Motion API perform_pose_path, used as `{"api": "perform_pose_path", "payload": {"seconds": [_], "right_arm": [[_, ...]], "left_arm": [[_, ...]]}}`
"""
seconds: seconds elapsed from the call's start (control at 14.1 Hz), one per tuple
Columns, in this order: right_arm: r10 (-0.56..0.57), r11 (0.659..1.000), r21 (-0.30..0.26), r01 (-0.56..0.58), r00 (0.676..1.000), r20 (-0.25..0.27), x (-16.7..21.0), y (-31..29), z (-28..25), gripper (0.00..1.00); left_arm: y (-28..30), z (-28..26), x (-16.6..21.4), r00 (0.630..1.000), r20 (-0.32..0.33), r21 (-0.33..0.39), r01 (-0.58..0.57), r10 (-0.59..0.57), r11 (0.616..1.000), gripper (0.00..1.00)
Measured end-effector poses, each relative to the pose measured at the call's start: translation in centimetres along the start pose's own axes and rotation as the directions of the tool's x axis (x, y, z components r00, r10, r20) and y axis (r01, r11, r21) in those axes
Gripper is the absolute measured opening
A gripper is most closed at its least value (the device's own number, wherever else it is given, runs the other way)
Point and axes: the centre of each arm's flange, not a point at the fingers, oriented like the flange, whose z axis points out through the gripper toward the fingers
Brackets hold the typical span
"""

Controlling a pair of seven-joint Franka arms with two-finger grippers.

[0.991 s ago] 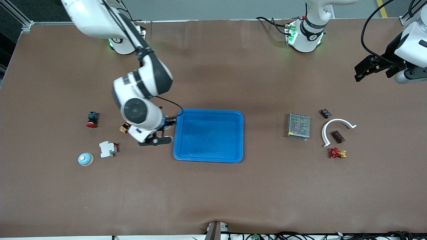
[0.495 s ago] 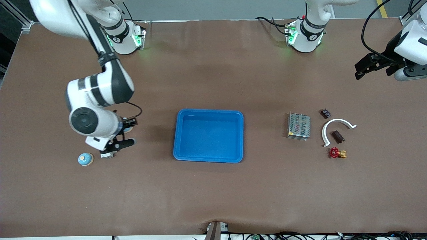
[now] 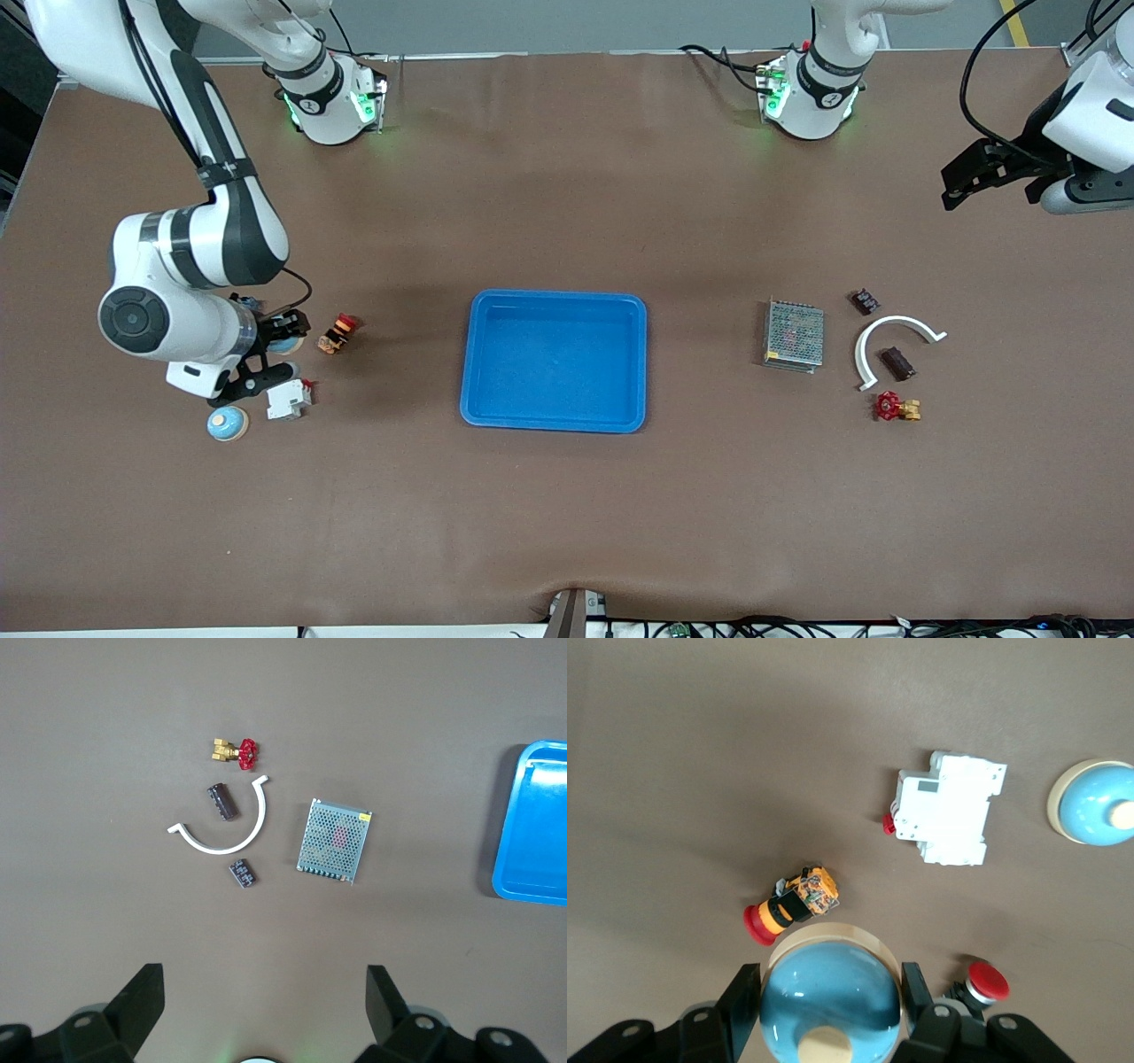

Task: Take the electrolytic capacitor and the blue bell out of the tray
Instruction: 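Carry the bell with the right gripper and set it beside the red button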

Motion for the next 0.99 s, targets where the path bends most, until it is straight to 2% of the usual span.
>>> {"api": "perform_pose_path", "payload": {"seconds": [0.5,0.99], "right_arm": [[-0.067,0.998,0.0,0.068,0.995,-0.07,-4.3,3.5,7.9,0.69],[-0.077,0.997,-0.016,0.075,0.99,-0.118,-5.4,3.6,10.1,0.69]], "left_arm": [[0.0,0.1,0.6,1.0,0.001,-0.001,0.002,-0.002,1.0,1.0],[-0.1,-0.1,0.6,1.0,0.0,-0.001,-0.009,0.009,1.0,1.0]]}}
